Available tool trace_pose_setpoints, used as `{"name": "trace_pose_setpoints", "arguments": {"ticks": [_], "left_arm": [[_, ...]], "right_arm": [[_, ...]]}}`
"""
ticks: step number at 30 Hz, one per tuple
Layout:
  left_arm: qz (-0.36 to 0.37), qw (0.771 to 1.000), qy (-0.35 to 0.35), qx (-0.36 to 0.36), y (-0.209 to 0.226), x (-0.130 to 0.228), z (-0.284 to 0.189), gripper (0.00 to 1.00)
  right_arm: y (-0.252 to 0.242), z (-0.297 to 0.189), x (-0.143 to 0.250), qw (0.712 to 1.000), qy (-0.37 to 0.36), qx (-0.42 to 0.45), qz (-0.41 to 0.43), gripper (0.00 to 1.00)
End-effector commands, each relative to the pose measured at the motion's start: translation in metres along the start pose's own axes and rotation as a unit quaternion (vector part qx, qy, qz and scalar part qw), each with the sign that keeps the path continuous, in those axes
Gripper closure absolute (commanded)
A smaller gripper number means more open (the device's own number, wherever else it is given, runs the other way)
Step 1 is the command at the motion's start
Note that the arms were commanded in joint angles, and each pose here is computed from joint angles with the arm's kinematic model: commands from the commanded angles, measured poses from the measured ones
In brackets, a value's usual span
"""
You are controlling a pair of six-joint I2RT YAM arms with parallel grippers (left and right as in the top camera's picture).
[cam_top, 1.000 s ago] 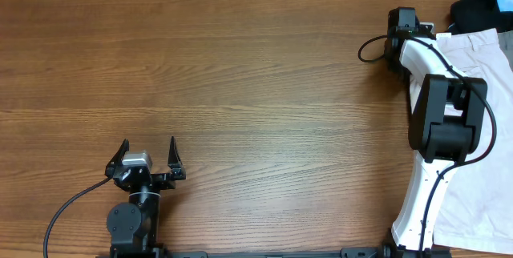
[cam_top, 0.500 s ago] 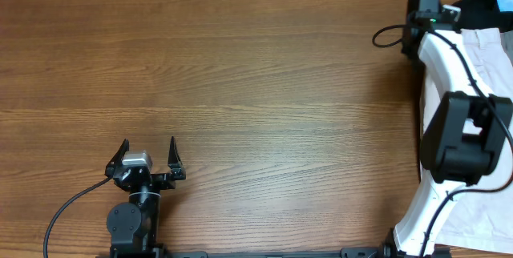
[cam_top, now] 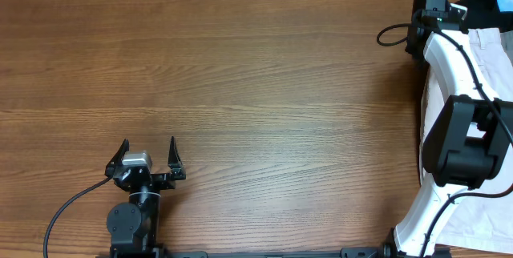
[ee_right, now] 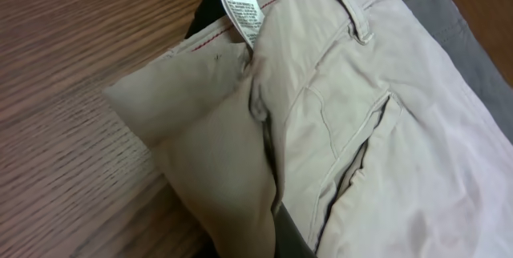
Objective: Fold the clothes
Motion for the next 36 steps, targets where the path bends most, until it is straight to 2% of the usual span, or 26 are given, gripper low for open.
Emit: {"name": "trace_pose_setpoints", "arguments": {"ticks": [1, 12, 21, 23, 27, 29, 36], "left_arm": [[0.007, 1.000, -0.002, -0.004, 0.001, 0.000, 0.000, 0.00], [0.007, 1.000, -0.002, -0.004, 0.001, 0.000, 0.000, 0.00], [0.007, 1.000, -0.002, -0.004, 0.001, 0.000, 0.000, 0.00], [0.007, 1.000, -0.002, -0.004, 0.001, 0.000, 0.000, 0.00], [0.007, 1.000, -0.002, -0.004, 0.001, 0.000, 0.000, 0.00], [0.007, 1.000, -0.002, -0.004, 0.001, 0.000, 0.000, 0.00], [0.007, 1.000, -0.002, -0.004, 0.001, 0.000, 0.000, 0.00]], "right_arm": [[-0.008, -0.027, -0.020, 0.998, -0.031, -0.017, 0.050, 0.96], [-0.041, -0.096, -0.055, 0.987, -0.089, -0.059, 0.118, 0.96], [-0.043, -0.113, -0.055, 0.986, -0.089, -0.079, 0.117, 0.96], [-0.032, -0.118, -0.050, 0.985, -0.076, -0.110, 0.108, 0.96], [0.006, -0.139, -0.033, 0.970, -0.031, -0.227, 0.078, 0.96], [0.033, -0.160, -0.019, 0.951, -0.009, -0.303, 0.054, 0.96], [0.105, -0.242, 0.044, 0.894, 0.034, -0.447, 0.004, 0.96]]}}
Point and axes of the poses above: each gripper's point midway between its finger pads, its own z axis out along the fingers, its own y axis along the line the jaws close on, x = y × z, the point moved 8 cm from there along -z, back along the fingers, and after that the axes turned 13 degrees about z, right-handed, at the moved point
